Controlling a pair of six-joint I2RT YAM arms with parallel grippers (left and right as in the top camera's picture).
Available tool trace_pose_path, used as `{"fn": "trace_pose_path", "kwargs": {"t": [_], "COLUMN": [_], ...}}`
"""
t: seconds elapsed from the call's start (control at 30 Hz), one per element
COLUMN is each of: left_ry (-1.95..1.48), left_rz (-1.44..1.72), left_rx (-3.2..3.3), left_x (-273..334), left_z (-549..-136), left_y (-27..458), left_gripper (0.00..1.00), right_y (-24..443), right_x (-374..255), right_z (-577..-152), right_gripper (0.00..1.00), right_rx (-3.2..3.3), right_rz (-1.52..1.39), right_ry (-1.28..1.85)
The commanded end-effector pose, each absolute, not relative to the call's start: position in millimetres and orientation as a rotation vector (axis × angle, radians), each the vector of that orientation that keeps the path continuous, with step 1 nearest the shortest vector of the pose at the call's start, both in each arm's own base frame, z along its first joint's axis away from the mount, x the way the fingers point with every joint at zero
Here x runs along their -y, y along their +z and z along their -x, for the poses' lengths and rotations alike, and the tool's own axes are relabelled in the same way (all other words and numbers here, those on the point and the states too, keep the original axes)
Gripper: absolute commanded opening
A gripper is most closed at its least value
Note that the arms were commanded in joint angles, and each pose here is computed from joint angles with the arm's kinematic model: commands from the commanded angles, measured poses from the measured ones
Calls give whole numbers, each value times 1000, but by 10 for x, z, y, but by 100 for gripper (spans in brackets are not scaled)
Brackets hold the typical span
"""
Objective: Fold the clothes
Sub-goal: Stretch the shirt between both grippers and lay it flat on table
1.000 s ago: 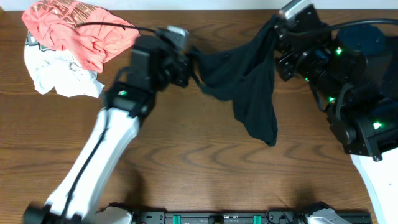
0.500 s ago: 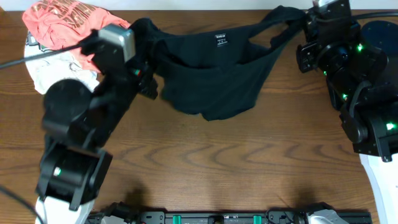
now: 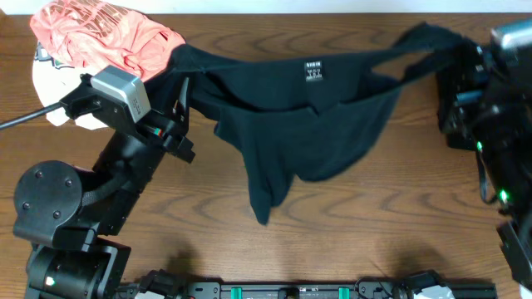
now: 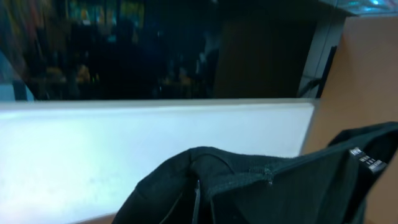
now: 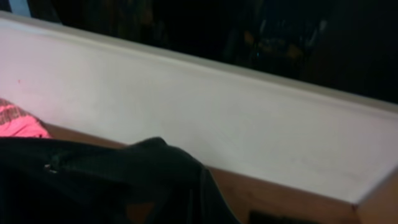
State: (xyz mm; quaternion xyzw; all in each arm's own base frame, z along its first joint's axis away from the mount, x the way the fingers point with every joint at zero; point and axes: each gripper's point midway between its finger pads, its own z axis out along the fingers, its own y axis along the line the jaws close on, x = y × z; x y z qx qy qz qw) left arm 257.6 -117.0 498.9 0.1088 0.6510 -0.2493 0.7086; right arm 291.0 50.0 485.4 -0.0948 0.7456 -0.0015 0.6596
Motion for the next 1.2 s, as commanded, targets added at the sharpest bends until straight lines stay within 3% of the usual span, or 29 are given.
{"fn": "trace_pose_path", "kwargs": {"t": [0.0, 0.37, 1.17], "left_ry": [-577, -571, -363], "left_rz": [-202, -210, -192], "left_rx": [-1458, -1670, -2065], "left_x": [1139, 1300, 1680], "left_z": [-2540, -2916, -4694], "left_y": [5013, 4465, 2426], "left_gripper": [6, 6, 6], "right_y": [4803, 4252, 2235], "right_x": [-375, -470, -1004], "right_z": [-2860, -3184, -5072], "right_gripper": [1, 1, 1], "right_rx": [-1724, -1931, -2243], "right_rz": [144, 165, 260], "right_ry": [-23, -18, 10]}}
